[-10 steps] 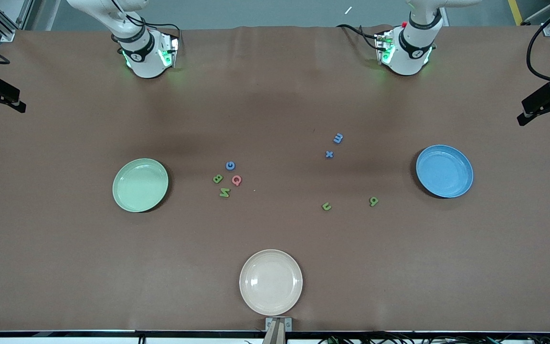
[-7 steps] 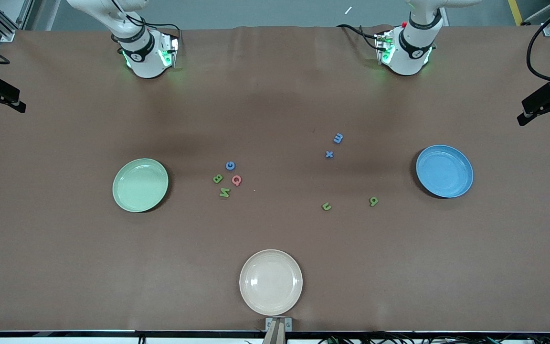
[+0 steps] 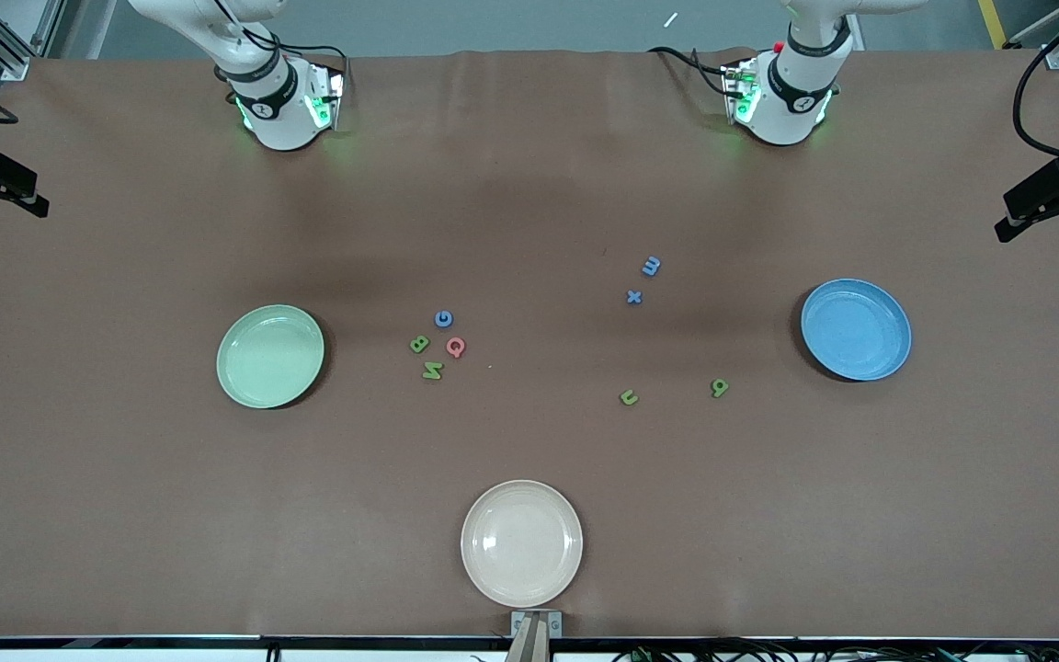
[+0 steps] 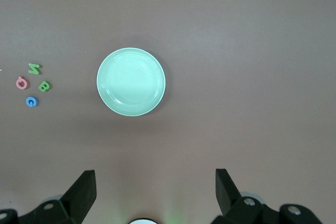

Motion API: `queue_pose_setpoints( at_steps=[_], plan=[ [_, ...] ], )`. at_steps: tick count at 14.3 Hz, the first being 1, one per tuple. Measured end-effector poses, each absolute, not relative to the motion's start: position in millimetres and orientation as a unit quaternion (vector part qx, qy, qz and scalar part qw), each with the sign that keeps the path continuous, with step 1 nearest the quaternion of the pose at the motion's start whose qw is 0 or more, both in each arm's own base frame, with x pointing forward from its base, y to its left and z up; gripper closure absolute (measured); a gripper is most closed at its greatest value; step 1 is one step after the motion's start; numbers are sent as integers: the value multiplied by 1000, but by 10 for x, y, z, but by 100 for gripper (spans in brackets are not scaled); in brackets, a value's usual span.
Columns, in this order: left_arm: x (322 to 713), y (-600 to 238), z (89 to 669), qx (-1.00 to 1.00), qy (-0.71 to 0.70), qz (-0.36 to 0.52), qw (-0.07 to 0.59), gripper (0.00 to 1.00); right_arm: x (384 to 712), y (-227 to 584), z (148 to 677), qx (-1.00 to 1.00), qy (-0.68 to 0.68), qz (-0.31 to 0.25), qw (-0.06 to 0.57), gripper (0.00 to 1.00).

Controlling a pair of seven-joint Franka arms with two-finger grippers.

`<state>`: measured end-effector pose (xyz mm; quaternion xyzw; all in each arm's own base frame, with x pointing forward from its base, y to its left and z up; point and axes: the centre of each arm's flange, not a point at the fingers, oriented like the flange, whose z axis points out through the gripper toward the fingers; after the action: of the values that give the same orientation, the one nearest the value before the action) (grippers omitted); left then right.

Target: Sort upper and lower case letters into plates

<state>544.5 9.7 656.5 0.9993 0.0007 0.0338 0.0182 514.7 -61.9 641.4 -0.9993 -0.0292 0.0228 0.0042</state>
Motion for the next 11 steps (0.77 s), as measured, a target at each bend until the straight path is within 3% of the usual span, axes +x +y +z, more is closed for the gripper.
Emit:
queue_pose_setpoints(
  at_steps=[5,11],
  plan=[
    [5645,-190,6031,999,-7,-24,39,0,5152,-620,6427,-999,-29,20,4,0],
    [5967,-1020,4903,998,42,-32,42,0,5150,-625,6454,-999,-29,17,3,0]
  ],
)
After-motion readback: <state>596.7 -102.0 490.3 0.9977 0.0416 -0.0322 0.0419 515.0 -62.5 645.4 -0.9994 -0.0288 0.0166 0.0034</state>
